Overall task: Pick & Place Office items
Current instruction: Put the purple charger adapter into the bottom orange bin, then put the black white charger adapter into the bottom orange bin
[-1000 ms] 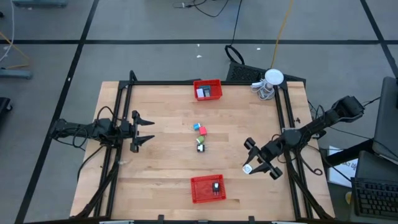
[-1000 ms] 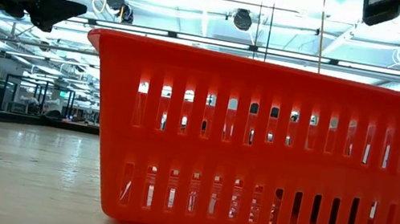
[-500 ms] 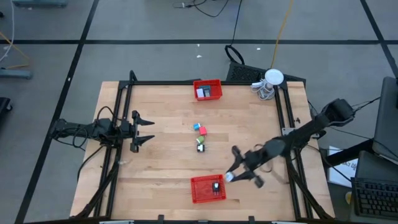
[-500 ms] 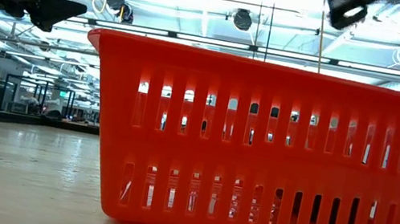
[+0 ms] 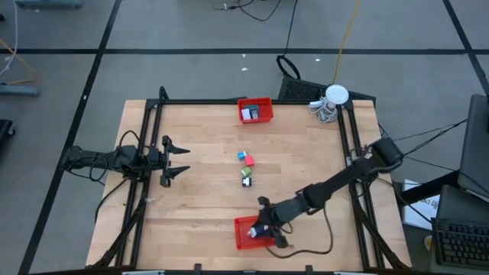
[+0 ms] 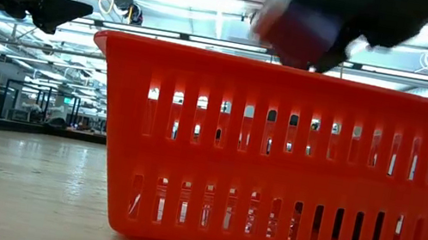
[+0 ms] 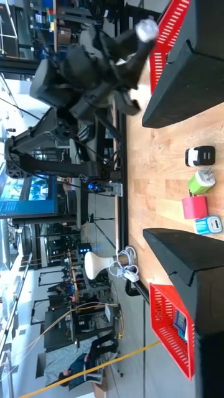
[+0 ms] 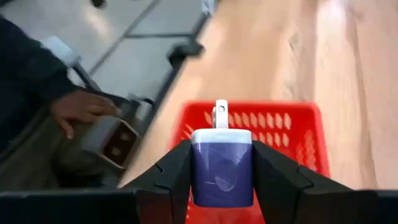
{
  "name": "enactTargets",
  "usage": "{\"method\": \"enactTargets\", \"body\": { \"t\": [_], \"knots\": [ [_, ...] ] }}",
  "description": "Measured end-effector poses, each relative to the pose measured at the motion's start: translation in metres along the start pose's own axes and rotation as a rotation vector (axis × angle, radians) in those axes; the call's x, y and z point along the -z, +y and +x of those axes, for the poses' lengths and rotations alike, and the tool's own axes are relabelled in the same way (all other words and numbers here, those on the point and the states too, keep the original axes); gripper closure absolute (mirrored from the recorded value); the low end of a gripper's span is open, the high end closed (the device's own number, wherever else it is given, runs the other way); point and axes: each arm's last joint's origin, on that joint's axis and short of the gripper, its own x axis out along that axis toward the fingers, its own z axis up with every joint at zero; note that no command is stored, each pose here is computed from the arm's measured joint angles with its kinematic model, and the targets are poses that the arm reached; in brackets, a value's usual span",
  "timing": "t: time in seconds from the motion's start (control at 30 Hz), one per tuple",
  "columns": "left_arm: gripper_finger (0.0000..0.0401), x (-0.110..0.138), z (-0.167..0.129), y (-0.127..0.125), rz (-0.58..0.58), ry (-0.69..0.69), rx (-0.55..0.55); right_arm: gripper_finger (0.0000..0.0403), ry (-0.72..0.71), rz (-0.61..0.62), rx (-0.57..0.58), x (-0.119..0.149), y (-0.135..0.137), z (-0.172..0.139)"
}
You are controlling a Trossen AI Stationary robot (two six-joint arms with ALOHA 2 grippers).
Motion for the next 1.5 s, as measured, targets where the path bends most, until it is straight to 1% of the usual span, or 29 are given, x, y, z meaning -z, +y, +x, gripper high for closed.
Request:
{"method": "enactTargets", "body": {
  "t": [0.13,0.27,0.67,0.77,0.87,1.0,1.1,1.17,1.27,1.37,1.4,1.43,1.5],
  "knots": [
    [0.0128,0.000,0.000,0.000,0.000,0.000,0.000,0.0273,0.058,0.078,0.051,0.013,-0.017,0.011],
    [0.0128,0.000,0.000,0.000,0.000,0.000,0.000,0.0273,0.085,0.131,0.080,0.019,-0.027,0.015],
    [0.0128,0.000,0.000,0.000,0.000,0.000,0.000,0.0272,0.075,0.123,0.066,0.018,-0.025,0.016],
    [0.0128,0.000,0.000,0.000,0.000,0.000,0.000,0.0263,0.079,0.142,0.064,0.018,-0.025,0.016],
    [0.0128,0.000,0.000,0.000,0.000,0.000,0.000,0.0244,0.077,0.159,0.057,0.019,-0.022,0.016],
    [0.0128,0.000,0.000,0.000,0.000,0.000,0.000,0.0222,0.083,0.139,0.044,0.020,-0.016,0.016],
    [0.0128,0.000,0.000,0.000,0.000,0.000,0.000,0.0213,0.079,0.121,0.037,0.020,-0.015,0.017],
    [0.0128,0.000,0.000,0.000,0.000,0.000,0.000,0.0210,0.060,0.110,0.016,0.018,-0.014,0.016],
    [0.0128,0.000,0.000,0.000,0.000,0.000,0.000,0.0212,0.025,0.071,-0.052,0.008,-0.010,0.011],
    [0.0128,0.000,0.000,0.000,0.000,0.000,0.000,0.0218,-0.006,0.048,-0.068,-0.003,-0.006,0.002],
    [0.0128,0.000,0.000,0.000,0.000,0.000,0.000,0.0221,-0.014,0.031,-0.055,-0.006,-0.005,-0.002],
    [0.0128,0.000,0.000,0.000,0.000,0.000,0.000,0.0224,-0.019,0.016,-0.018,-0.009,-0.005,-0.006],
    [0.0127,0.000,0.000,0.000,0.000,0.000,0.000,0.0230,-0.011,-0.005,0.110,-0.012,-0.007,-0.015]
  ]
}}
